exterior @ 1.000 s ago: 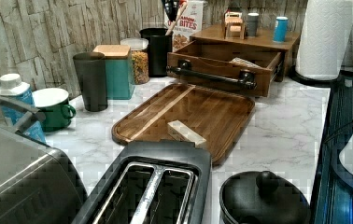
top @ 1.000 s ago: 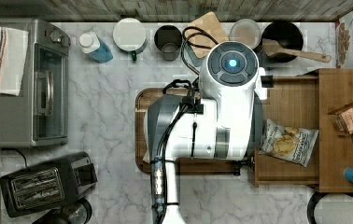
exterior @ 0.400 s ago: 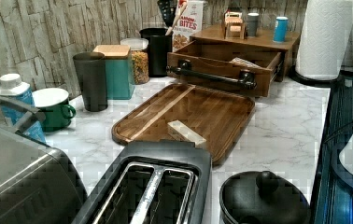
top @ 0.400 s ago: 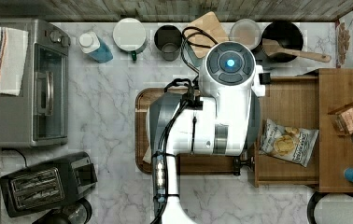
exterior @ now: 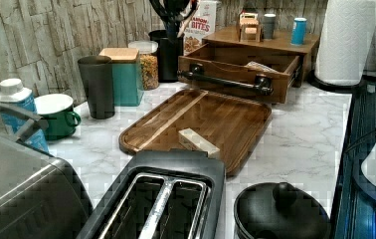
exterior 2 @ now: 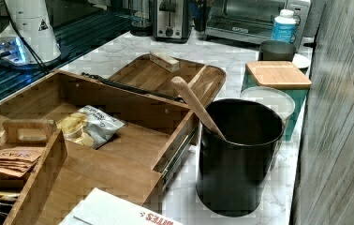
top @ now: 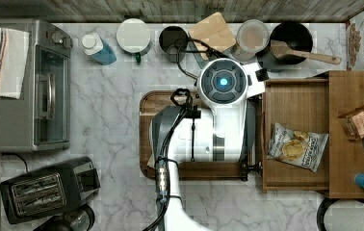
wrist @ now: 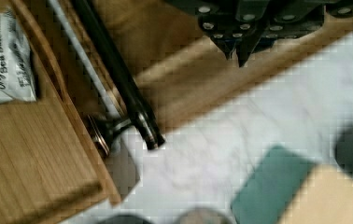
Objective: Close the drawer.
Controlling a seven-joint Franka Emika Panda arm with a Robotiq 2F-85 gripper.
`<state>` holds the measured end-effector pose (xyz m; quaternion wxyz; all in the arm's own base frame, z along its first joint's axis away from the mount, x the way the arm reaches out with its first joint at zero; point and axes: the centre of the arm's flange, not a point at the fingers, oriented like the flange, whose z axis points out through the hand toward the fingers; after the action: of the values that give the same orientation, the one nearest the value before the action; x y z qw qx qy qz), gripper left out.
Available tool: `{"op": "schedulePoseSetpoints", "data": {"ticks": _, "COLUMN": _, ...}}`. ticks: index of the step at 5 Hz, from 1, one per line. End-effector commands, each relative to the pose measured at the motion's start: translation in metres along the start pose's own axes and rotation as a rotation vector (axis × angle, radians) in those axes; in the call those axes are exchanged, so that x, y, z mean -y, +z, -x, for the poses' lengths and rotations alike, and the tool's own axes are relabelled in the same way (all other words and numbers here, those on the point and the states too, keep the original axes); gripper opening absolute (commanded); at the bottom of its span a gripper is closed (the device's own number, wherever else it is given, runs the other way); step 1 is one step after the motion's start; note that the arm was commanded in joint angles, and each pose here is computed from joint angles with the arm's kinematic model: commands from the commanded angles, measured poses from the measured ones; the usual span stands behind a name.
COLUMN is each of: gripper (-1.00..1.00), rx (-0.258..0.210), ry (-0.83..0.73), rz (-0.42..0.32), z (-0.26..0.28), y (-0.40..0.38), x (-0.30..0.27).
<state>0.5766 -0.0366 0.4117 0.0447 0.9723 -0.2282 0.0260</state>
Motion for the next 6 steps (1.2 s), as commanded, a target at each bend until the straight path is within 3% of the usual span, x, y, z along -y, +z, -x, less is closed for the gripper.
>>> {"op": "schedulePoseSetpoints", "data": {"ticks": 1, "gripper": -1.00, "rx": 0.038, "ry": -0.407, "rz": 0.112, "z": 0.031, "y": 0.086, "x": 0.006}}
{"op": "schedulePoseSetpoints", "data": {"ticks": 2, "gripper": -1.00, "rx": -0.031, "ry": -0.496, "rz": 0.120, "z": 0.043, "y": 0.115, "x": -0.001}}
{"op": "schedulePoseSetpoints", "data": {"ticks": 3, "gripper": -1.00, "rx": 0.003, "ry": -0.501, "rz": 0.088, "z": 0.046, "y": 0.140, "x": -0.004}}
{"op": "schedulePoseSetpoints", "data": {"ticks": 5, "gripper": -1.00, "rx": 0.009, "ry": -0.494, "rz": 0.090, "z": 0.046, "y": 0.138, "x": -0.009}}
{"op": "schedulePoseSetpoints", "data": {"ticks": 6, "gripper": -1.00, "rx": -0.009, "ry": -0.487, "rz": 0.085, "z": 0.046, "y": 0.141, "x": -0.017}}
